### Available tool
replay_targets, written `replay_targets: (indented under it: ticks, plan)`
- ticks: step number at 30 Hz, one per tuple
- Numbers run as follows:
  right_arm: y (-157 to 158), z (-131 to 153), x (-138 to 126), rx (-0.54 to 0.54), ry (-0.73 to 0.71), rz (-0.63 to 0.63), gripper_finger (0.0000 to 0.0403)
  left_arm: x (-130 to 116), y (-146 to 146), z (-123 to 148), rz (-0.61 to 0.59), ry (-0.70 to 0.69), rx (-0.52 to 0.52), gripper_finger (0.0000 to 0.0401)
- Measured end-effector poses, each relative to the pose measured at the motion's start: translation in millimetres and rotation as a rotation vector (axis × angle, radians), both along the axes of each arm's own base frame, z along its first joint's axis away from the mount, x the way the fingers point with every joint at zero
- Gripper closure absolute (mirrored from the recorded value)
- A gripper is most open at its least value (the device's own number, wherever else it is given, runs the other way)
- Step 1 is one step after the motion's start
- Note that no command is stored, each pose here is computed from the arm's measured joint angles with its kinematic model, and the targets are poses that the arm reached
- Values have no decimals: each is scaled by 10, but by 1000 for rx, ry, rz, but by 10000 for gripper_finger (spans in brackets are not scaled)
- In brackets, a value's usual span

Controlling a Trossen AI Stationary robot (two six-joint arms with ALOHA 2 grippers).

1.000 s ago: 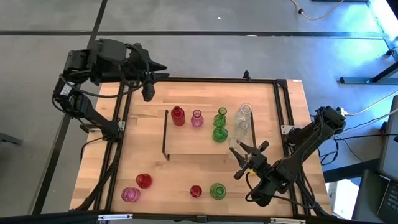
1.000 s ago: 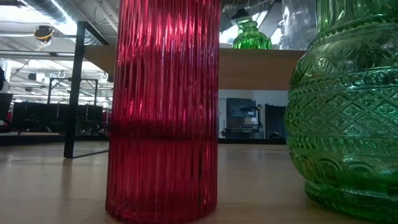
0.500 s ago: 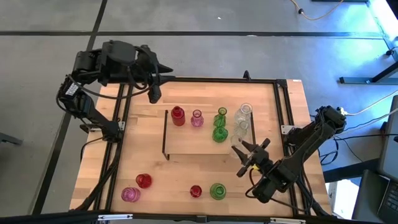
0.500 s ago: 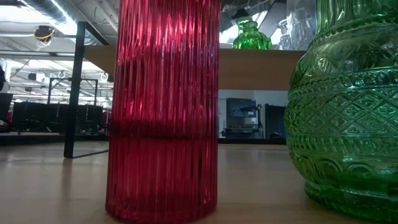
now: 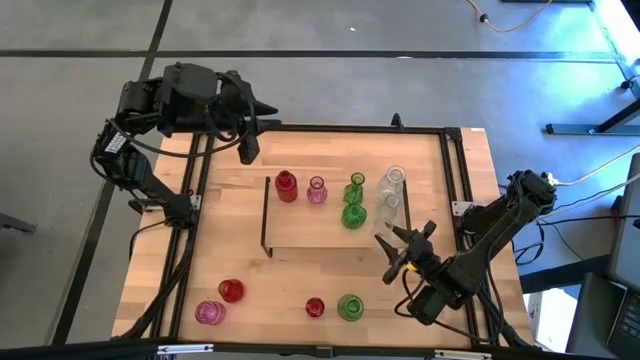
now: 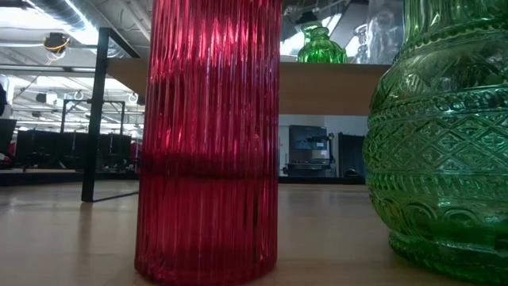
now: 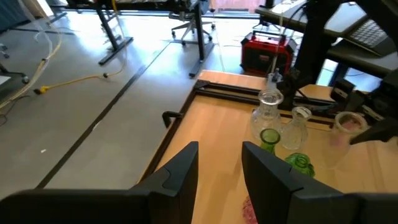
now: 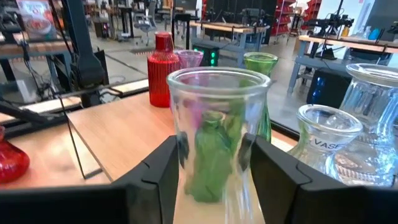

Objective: Sort vases onto shelf
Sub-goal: Put the transparent vase on the shelf aligned with the other transparent vases

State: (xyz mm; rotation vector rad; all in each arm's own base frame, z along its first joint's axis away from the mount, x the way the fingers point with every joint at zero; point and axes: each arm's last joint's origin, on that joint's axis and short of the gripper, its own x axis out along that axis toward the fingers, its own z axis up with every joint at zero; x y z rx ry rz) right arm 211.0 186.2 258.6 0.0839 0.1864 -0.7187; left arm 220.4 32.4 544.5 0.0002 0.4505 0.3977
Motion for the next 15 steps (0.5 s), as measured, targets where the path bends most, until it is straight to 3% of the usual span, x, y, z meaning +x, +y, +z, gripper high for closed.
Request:
replay_targets:
  ticks: [15]
  plan:
    - [-37, 52, -34, 22, -1, -8, 255, 2, -6, 0, -6, -14, -38, 285]
